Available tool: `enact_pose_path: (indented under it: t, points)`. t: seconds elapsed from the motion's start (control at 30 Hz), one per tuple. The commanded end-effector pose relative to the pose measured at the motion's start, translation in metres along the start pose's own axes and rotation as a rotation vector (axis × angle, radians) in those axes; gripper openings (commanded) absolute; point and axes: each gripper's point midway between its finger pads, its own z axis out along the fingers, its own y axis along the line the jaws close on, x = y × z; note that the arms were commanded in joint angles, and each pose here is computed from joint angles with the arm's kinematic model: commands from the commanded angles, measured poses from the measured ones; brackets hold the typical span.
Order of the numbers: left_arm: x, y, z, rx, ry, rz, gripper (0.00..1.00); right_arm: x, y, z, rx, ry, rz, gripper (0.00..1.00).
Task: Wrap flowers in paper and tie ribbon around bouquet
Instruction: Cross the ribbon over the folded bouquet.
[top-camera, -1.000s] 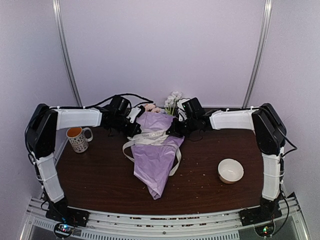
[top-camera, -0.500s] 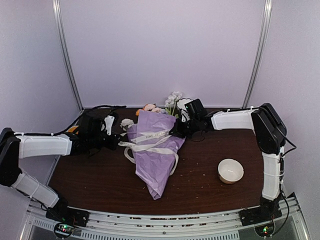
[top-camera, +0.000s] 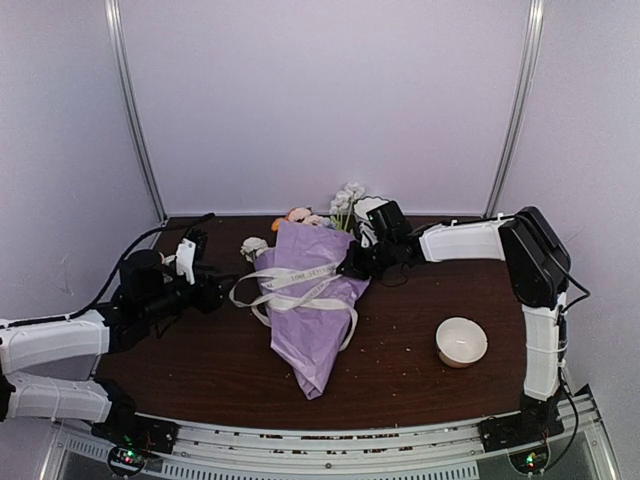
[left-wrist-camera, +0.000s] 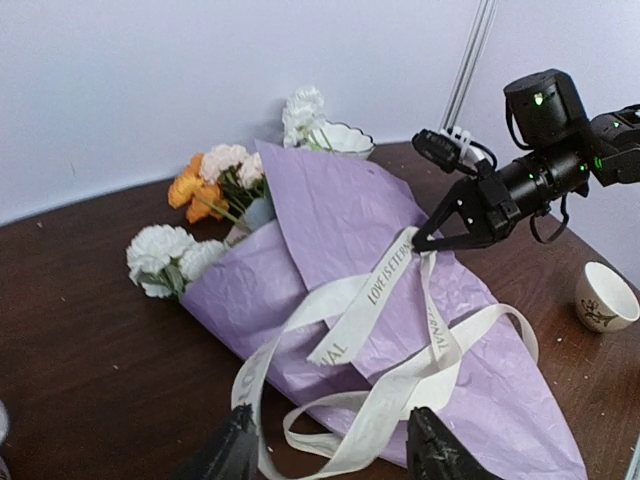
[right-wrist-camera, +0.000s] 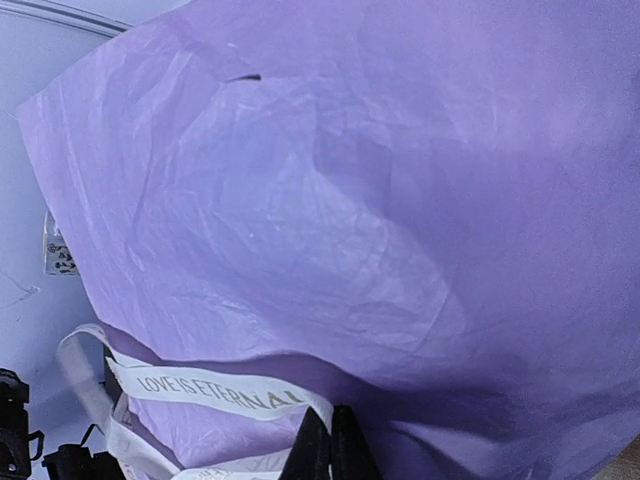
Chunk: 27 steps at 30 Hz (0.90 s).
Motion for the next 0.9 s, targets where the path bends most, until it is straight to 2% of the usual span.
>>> enact_pose_path:
  t: [0.0, 0.07, 0.13, 0.2, 0.27, 0.33, 0.43, 0.57, 0.73, 0.87]
  points:
    - [-0.035, -0.006, -0.006, -0.050, -0.052, 0.243, 0.54, -0.001, 0.008, 0.001, -0.004, 0.002, -0.024, 0.00]
    - [-0.044, -0.018, 0.000, -0.003, -0.027, 0.336, 0.54, -0.002, 0.010, 0.000, -0.007, 0.000, -0.027, 0.00]
    - [-0.040, -0.041, 0.011, 0.141, 0.029, 0.425, 0.57, -0.003, 0.013, -0.001, -0.010, -0.003, -0.029, 0.00]
    - [-0.017, -0.061, 0.029, 0.291, 0.162, 0.501, 0.59, -0.005, 0.015, -0.002, -0.014, -0.006, -0.030, 0.00]
    - [0.014, -0.068, 0.043, 0.363, 0.328, 0.579, 0.62, -0.005, 0.016, -0.003, -0.011, -0.007, -0.034, 0.00]
    - [0.034, -0.070, 0.059, 0.403, 0.430, 0.688, 0.64, -0.004, 0.015, -0.004, -0.005, -0.005, -0.038, 0.00]
    - [0.048, -0.074, 0.076, 0.474, 0.503, 0.764, 0.65, -0.003, 0.016, -0.005, -0.004, 0.001, -0.043, 0.00]
    - [0.054, -0.069, 0.090, 0.501, 0.577, 0.839, 0.67, -0.002, 0.016, -0.007, -0.002, -0.003, -0.044, 0.00]
    - [0.072, -0.061, 0.108, 0.502, 0.670, 0.861, 0.67, -0.002, 0.018, -0.006, -0.009, 0.000, -0.047, 0.00]
    - [0.079, -0.058, 0.119, 0.468, 0.696, 0.861, 0.54, 0.000, 0.019, -0.006, -0.011, 0.006, -0.050, 0.00]
